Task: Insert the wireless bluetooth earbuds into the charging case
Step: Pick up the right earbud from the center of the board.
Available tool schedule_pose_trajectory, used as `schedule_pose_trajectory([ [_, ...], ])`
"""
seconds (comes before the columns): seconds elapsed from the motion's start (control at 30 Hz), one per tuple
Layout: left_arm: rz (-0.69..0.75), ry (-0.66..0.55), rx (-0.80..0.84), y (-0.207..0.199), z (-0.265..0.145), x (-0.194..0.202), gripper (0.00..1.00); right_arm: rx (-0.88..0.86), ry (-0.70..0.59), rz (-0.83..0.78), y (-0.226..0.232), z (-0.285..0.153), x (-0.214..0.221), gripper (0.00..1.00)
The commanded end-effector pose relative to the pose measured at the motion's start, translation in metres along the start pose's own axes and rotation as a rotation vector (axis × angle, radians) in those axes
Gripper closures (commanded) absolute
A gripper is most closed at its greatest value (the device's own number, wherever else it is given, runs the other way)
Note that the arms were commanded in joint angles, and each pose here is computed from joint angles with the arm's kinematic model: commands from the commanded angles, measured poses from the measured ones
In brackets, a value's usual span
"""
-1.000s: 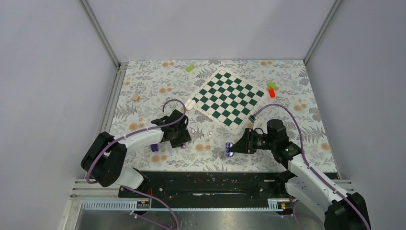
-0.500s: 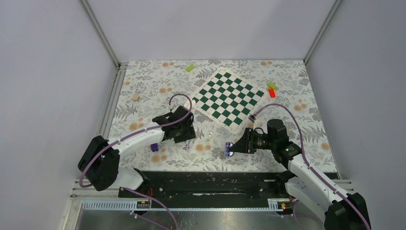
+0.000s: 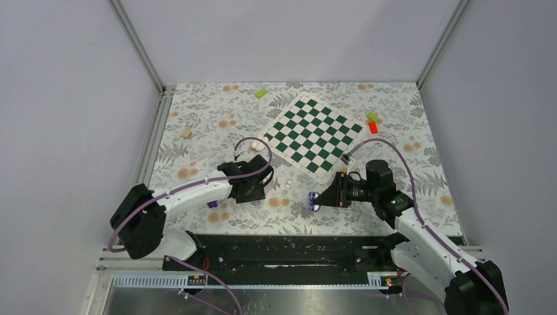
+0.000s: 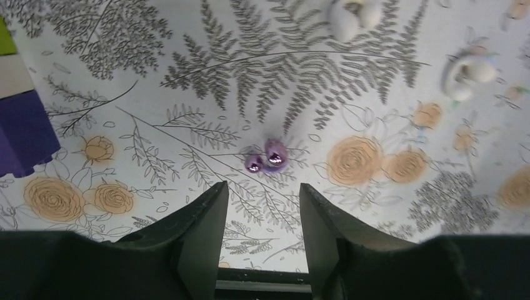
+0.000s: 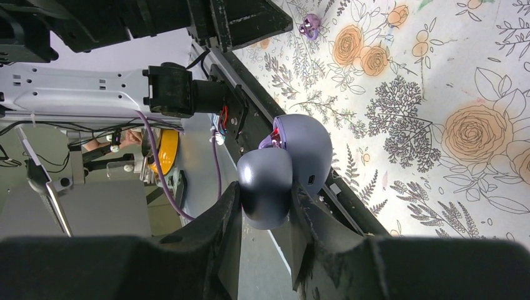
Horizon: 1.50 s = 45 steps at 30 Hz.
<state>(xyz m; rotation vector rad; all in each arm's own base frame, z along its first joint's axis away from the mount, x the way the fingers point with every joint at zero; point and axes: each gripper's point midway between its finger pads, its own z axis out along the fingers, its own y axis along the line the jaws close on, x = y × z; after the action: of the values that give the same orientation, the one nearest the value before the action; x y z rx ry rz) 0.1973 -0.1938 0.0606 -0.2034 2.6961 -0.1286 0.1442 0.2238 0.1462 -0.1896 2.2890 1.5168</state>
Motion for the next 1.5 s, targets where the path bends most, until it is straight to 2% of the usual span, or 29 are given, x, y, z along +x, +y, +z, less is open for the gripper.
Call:
schedule_pose_trajectory([
  [0.0, -0.124, 0.006, -0.123, 0.014, 0.012, 0.005, 0.54, -0.045, -0.005, -0.055, 0.017, -0.001, -0.010, 1.00],
  [0.23, -0.190, 0.039, -0.049, -0.016, 0.023, 0.005, 0.53, -0.043, -0.001, -0.062, 0.018, -0.002, -0.009, 1.00],
  [0.6, -0.323, 0.110, -0.068, -0.025, 0.038, 0.019, 0.51, -0.046, 0.001, -0.060, 0.017, -0.002, -0.007, 1.00],
  [1.0, -0.347, 0.068, -0.093, -0.016, 0.041, 0.014, 0.56, -0.031, 0.000, -0.053, 0.015, -0.006, -0.001, 1.00],
  [1.33, -0.378, -0.048, -0.077, 0.005, 0.025, -0.021, 0.56, -0.032, -0.012, -0.054, 0.016, -0.006, -0.004, 1.00],
  [1.4, -0.359, -0.064, -0.062, 0.007, 0.022, -0.027, 0.57, -0.034, -0.017, -0.051, 0.016, -0.006, -0.003, 1.00],
  [1.47, -0.273, -0.101, -0.020, 0.000, 0.012, -0.035, 0.57, -0.034, -0.014, -0.046, 0.014, -0.006, -0.002, 1.00],
])
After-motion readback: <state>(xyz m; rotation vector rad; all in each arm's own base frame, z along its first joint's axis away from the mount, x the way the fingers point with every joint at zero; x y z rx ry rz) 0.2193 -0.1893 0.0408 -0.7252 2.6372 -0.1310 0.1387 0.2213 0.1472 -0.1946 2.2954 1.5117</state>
